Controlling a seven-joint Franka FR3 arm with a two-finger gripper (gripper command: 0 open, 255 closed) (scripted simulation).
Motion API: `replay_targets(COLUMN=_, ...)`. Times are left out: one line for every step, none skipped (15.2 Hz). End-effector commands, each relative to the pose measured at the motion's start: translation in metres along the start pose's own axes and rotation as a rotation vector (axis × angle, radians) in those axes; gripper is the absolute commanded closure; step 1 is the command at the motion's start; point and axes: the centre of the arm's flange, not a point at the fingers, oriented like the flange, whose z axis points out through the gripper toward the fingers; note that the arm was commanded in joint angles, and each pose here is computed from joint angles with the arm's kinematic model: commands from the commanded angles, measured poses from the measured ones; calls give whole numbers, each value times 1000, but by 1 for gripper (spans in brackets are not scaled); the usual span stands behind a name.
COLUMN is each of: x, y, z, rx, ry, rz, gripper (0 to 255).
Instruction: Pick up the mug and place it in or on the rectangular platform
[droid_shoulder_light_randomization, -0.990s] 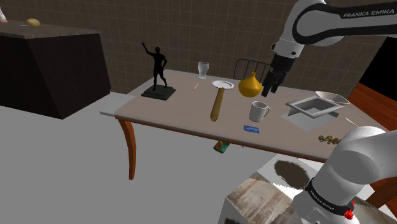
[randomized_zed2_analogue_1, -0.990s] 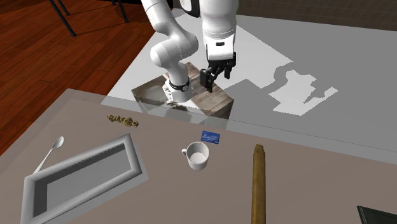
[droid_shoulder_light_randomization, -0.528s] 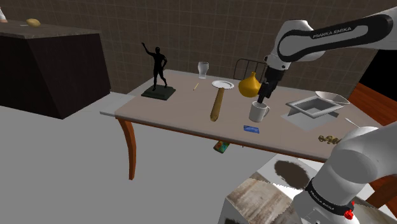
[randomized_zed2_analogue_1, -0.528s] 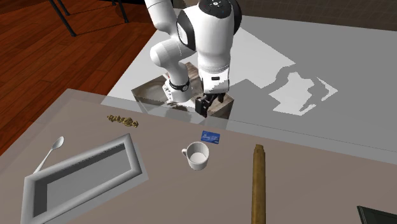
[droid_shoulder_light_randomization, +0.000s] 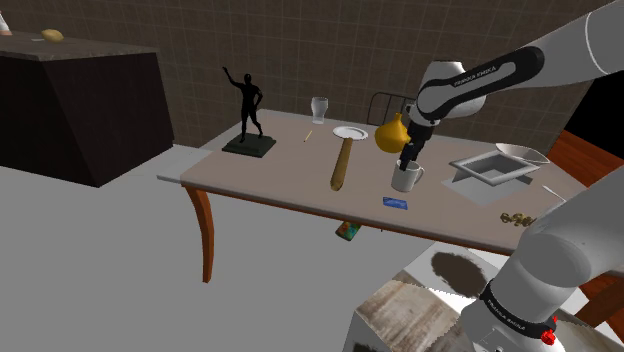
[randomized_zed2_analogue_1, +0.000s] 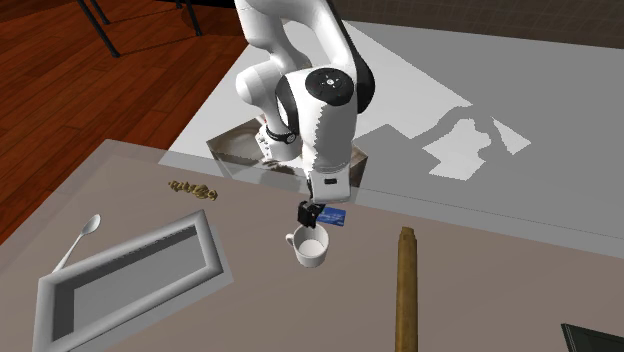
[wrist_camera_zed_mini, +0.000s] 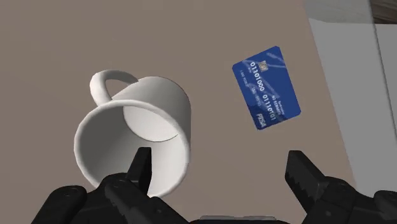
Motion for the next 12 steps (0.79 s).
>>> replay_targets(x=11, y=16, z=16, rx=-16, ry=-1, rz=-17, gripper=0)
replay_targets(x=13, y=19, z=19, rx=-19, ry=-1, rz=-20, gripper=0)
replay_targets(x=13, y=19, z=24, rx=-19, ry=-1, rz=-20, gripper=0)
replay_targets(x=13, y=19, z=29, rx=-19, ry=-1, rz=-20, gripper=0)
replay_targets(x=13, y=19, z=35, rx=-19, ry=-1, rz=-20, gripper=0)
replay_targets(x=13, y=19, z=40, rx=-19, ry=-1, rz=-20, gripper=0)
replay_targets(x=13, y=19, z=45, rx=-19, ry=-1, rz=-20, gripper=0)
replay_targets(x=13, y=19, z=51, rx=-19, ry=-1, rz=-20, gripper=0)
replay_targets(x=13, y=19, z=59, rx=-19, ry=-1, rz=-20, gripper=0)
replay_targets(x=12, y=19, z=59, rx=-19, ry=-1, rz=-20, gripper=0)
replay_targets(x=12, y=19, z=59, rx=-19, ry=-1, rz=-20, gripper=0)
replay_targets(x=13, y=19, z=59, rx=-19, ry=-1, rz=-20, gripper=0)
